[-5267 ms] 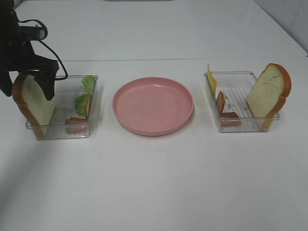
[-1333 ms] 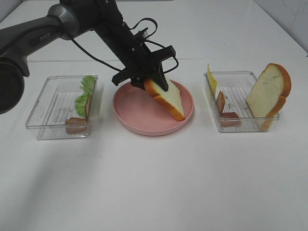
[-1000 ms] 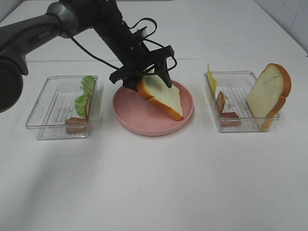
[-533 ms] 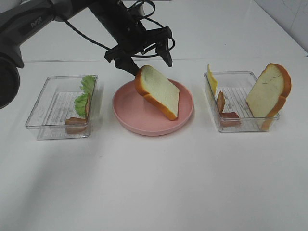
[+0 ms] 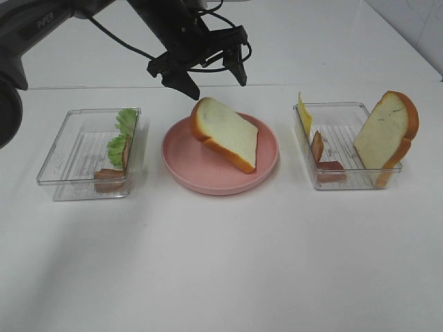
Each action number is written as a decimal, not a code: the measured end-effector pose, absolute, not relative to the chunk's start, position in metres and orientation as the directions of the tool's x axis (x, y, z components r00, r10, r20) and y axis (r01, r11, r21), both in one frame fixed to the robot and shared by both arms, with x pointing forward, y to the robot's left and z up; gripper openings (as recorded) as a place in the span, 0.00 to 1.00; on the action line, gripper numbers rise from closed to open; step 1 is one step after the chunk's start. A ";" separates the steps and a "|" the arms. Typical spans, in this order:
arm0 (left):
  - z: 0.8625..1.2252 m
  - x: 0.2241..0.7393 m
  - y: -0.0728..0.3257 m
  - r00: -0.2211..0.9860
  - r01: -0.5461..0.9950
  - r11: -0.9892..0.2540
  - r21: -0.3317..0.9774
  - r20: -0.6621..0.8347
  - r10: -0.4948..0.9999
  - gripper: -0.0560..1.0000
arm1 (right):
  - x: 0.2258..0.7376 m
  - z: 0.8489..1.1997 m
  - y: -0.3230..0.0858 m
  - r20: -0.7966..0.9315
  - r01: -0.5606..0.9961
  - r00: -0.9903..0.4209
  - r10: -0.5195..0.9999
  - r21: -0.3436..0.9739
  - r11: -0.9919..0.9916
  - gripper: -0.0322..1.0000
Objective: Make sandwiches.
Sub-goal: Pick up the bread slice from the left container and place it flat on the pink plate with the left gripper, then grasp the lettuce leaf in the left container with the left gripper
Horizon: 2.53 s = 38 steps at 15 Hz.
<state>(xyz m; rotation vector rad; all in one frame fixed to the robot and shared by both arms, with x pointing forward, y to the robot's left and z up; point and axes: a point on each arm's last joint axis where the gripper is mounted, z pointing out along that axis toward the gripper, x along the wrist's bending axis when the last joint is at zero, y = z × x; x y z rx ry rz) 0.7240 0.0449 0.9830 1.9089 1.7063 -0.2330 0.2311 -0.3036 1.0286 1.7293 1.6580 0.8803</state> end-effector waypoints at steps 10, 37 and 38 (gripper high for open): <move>1.046 0.711 0.079 0.286 0.859 -0.193 0.474 -0.133 0.949 0.81 | 0.231 1.029 -0.304 0.067 0.614 0.009 0.998 0.787 -0.059 0.96; 0.941 0.724 0.164 0.104 0.985 -0.075 0.152 -0.192 0.976 0.73 | 0.231 1.029 -0.304 0.067 0.614 0.009 0.998 0.787 -0.059 0.96; 0.941 0.724 0.164 0.104 0.985 -0.075 0.152 -0.192 0.976 0.69 | 0.231 1.029 -0.304 0.067 0.614 0.009 0.998 0.787 -0.059 0.96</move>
